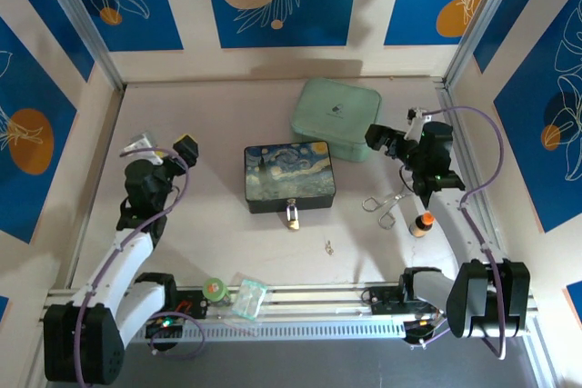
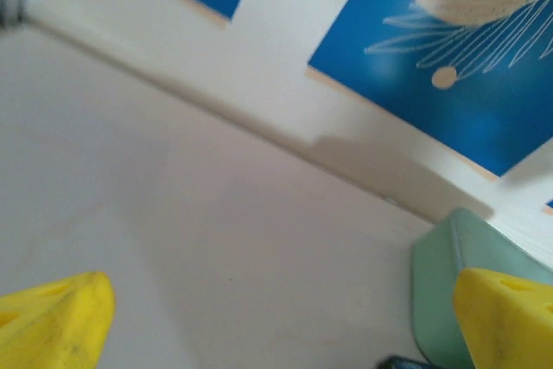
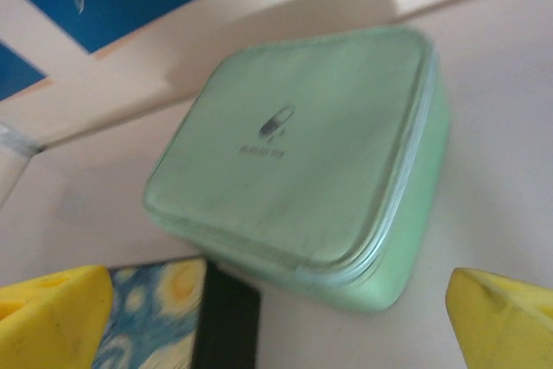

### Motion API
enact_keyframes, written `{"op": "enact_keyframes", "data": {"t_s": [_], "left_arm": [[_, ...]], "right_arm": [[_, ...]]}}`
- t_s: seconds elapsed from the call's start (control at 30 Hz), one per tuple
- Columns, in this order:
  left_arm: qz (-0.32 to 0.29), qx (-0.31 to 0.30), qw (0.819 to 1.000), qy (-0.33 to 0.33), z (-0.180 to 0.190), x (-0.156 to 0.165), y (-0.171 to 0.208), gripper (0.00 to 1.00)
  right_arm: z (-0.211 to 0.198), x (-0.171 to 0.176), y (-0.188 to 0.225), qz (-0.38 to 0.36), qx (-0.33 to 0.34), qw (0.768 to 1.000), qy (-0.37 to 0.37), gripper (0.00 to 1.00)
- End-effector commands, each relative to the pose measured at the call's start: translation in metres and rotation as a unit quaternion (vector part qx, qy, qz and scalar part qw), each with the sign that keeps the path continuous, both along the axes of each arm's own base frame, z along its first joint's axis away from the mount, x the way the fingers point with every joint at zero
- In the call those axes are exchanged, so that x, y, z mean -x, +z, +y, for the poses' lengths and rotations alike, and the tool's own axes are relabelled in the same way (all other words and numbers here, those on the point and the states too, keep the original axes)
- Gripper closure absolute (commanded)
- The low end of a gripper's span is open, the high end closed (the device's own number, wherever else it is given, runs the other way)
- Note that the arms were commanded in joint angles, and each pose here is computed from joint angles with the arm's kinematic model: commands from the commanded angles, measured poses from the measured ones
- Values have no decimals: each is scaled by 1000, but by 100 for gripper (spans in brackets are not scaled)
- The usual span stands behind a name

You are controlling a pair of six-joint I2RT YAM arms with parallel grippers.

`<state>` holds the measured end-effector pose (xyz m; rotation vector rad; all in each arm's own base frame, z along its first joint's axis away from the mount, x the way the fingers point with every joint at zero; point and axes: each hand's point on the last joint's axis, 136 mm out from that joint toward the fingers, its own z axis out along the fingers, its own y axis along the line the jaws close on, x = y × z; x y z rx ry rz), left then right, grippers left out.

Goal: Unlock the padlock with the key

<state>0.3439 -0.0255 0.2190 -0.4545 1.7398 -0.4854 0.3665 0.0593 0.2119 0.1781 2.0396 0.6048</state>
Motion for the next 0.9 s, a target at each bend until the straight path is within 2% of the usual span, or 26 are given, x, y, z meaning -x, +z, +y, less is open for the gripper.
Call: {"op": "enact_keyframes", "data": {"t_s": [0.0,0.17,0.37,0.5,0.67,0.87], "left_arm": [[109,75,989,-65,-38,13,-21,0],[180,14,975,-131,-89,32,-22,0],[237,-25,948,-213,-161,60,-38,0],[248,-57,937,-240,-191,81,-46,0],[261,-41,925,-272,-223,102,-58,1],[274,-43,921,-273,-246,113,-79,2]], "right_arm": [[35,39,-25,112,-46,991,60,1],[63,83,-55,206,-3,974,96,2],[99,142,-88,261,63,953,141,9],[113,174,-114,296,84,939,153,18],[123,198,-138,331,89,926,159,36],[124,215,-159,364,119,911,150,49]]}}
